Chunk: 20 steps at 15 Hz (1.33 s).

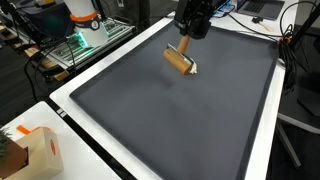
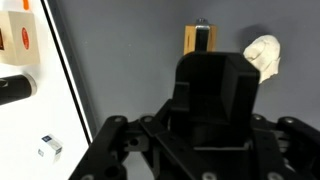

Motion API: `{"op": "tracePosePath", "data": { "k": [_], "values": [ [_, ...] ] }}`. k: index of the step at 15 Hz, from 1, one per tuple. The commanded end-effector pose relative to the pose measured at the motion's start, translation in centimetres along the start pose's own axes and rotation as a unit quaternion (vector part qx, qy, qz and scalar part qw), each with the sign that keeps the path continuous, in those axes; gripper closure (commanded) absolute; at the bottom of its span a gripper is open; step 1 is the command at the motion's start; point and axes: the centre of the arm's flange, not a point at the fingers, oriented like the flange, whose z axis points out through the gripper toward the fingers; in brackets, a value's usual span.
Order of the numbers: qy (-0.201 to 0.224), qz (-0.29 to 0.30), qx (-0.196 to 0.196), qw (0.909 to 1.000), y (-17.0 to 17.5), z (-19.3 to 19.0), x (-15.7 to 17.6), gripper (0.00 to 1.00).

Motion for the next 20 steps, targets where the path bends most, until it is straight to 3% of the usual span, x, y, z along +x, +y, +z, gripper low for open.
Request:
{"op": "tracePosePath", "data": {
  "k": [1, 7, 13, 16, 20],
  "values": [
    [0.007, -0.071, 0.052, 0.9961, 1.5, -1.2, -2.3, 0.77],
    [0.024, -0.197, 0.091, 0.9759, 2.0, -2.7, -3.6, 0.77],
    [0.089, -0.314, 0.137, 0.9351, 1.2, -3.2, -4.7, 0.77],
    [0.129, -0.364, 0.137, 0.9123, 0.6, -3.2, -5.1, 0.77],
    [0.148, -0.415, 0.133, 0.8877, 0.1, -3.3, -5.8, 0.77]
  ]
}}
